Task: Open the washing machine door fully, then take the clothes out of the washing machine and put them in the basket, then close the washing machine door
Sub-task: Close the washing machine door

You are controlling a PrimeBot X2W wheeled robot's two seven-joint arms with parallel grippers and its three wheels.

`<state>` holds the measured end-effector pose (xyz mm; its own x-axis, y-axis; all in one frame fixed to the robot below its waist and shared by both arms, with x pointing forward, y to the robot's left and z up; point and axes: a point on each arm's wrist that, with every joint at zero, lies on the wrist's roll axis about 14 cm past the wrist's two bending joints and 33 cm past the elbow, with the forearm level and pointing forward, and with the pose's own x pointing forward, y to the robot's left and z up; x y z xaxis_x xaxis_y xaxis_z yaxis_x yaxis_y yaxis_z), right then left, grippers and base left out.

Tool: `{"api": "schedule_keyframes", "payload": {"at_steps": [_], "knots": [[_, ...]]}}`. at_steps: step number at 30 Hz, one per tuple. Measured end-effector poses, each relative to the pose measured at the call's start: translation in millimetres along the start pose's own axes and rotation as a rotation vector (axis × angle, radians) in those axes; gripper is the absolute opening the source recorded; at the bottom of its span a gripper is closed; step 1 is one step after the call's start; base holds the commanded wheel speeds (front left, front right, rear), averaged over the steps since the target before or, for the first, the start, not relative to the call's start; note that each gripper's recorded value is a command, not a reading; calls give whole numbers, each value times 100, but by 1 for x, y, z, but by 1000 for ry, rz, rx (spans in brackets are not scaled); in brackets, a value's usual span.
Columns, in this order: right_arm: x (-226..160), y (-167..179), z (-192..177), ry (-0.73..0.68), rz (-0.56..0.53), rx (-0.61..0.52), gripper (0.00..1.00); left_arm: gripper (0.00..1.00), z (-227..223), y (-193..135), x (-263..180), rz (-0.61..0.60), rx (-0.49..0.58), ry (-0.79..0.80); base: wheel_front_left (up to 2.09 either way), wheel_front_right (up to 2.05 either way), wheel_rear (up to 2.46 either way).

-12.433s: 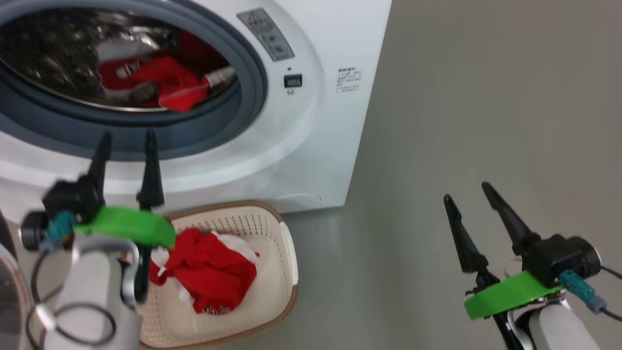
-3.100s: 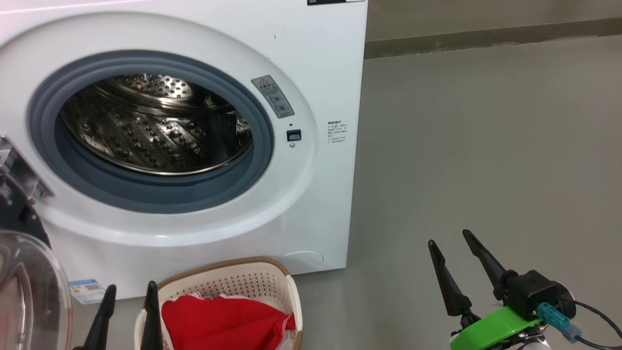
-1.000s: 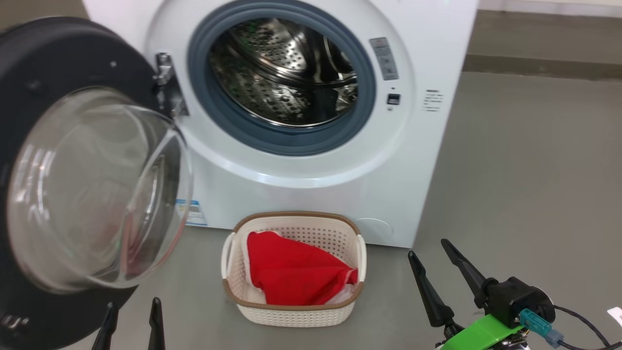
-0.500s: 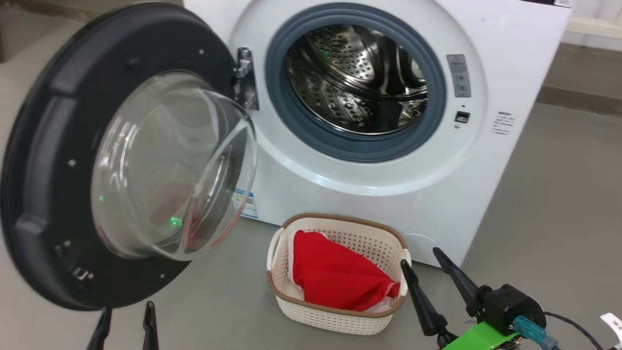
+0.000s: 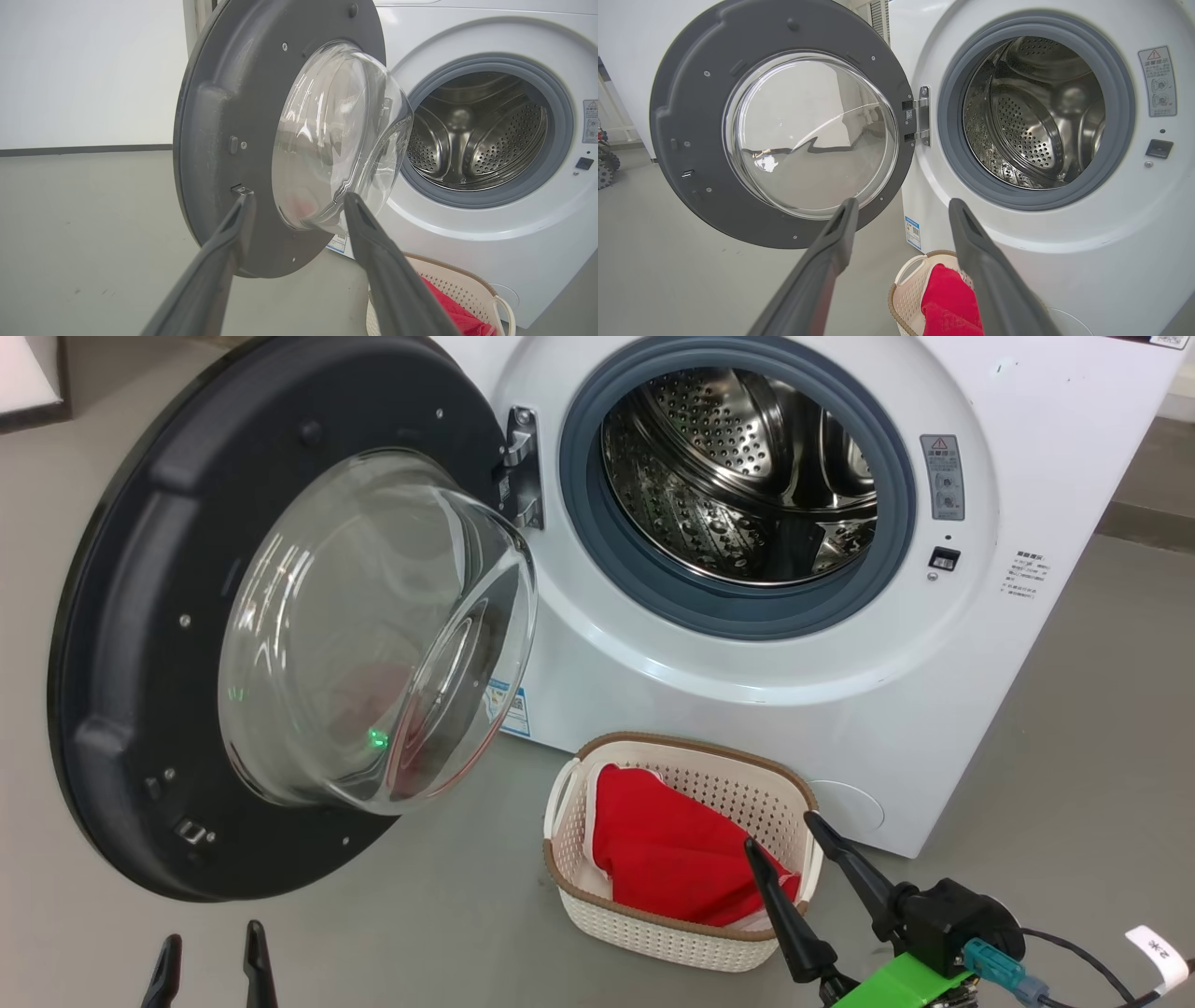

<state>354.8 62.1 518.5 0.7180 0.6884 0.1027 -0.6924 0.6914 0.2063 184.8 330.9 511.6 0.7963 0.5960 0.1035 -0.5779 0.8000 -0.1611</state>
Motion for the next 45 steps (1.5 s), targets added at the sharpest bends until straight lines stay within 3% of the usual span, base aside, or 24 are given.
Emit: {"api": "schedule_keyframes", "payload": {"at_steps": [13,14,15,16,20,26,32,35,38,40,45], "knots": [[-1,-1,2,-3,-6,-8,100,100,2,1,2,15,5,-4,0,0,0],[-2,-1,2,-4,-7,-9,100,47,2,1,2,16,5,-5,0,0,0],[-2,-2,2,-4,-8,-9,100,15,3,1,2,16,5,-7,0,0,0],[-3,-2,3,-5,-10,-10,100,0,4,1,3,19,6,-12,0,0,0],[-3,-4,3,-7,-15,-11,100,0,19,1,10,21,14,-59,0,0,0],[-4,-6,4,-8,-23,-14,100,0,76,0,41,26,27,-230,0,0,0],[-8,-11,5,-12,-43,-22,100,0,146,27,75,102,35,-401,0,0,0],[-14,-19,5,-10,-70,-26,100,0,173,45,92,141,-34,-445,0,0,0],[-20,-23,2,0,-90,-25,100,0,184,64,108,185,-177,-441,0,0,0],[-21,-25,2,-2,-98,-25,100,0,183,69,115,194,-219,-427,0,0,0],[-26,-32,2,-4,-121,-22,100,0,162,96,145,262,-475,-318,0,0,0]]}}
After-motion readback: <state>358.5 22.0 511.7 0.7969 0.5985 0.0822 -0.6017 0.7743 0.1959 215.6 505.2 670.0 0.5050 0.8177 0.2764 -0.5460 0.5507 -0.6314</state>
